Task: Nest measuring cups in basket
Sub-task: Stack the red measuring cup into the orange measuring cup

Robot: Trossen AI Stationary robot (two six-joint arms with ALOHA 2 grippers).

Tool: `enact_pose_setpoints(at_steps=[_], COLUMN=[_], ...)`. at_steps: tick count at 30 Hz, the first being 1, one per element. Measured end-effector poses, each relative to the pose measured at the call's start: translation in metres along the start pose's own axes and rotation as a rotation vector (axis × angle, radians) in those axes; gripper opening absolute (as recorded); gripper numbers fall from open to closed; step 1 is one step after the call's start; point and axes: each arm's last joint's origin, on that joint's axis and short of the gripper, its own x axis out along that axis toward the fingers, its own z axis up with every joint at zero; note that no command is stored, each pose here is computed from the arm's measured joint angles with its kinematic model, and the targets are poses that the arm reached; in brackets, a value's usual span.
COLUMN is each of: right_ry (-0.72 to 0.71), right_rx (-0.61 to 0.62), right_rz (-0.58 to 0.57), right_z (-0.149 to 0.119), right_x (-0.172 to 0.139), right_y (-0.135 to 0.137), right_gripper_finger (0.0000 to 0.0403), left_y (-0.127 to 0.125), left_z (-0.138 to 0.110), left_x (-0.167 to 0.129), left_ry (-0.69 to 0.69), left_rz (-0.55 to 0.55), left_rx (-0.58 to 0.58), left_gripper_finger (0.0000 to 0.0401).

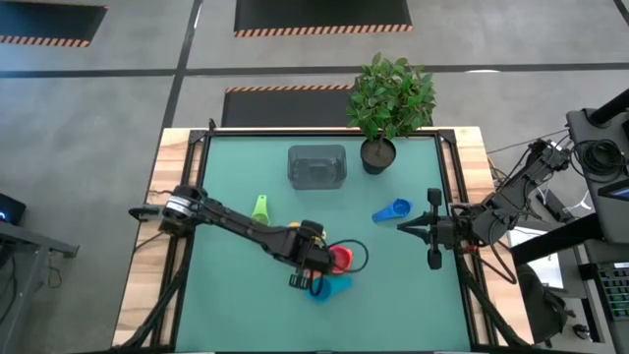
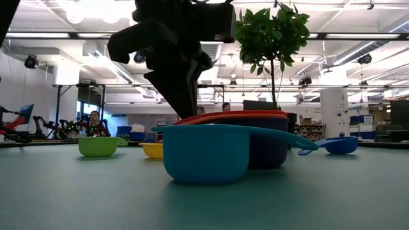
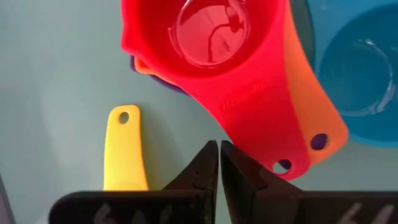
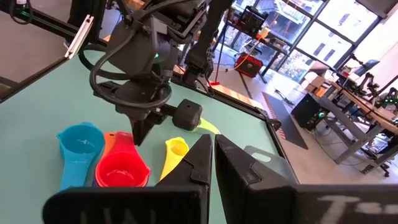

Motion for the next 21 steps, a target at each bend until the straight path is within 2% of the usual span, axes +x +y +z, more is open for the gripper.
enact_pose_setpoints(at_steps=[21], right_ry=[0.000], right_rx=[0.000], right_rz=[0.000], right_z=[0.0000], right_x=[0.0000], right_y=[0.0000], right_gripper_finger=[0.0009], left_y=[-0.0099], left_z=[0.0005], left_x=[-0.0023], left_ry=[-0.013], left_rz=[-0.008], left_rx=[-0.031], left_gripper_finger=[0.0000])
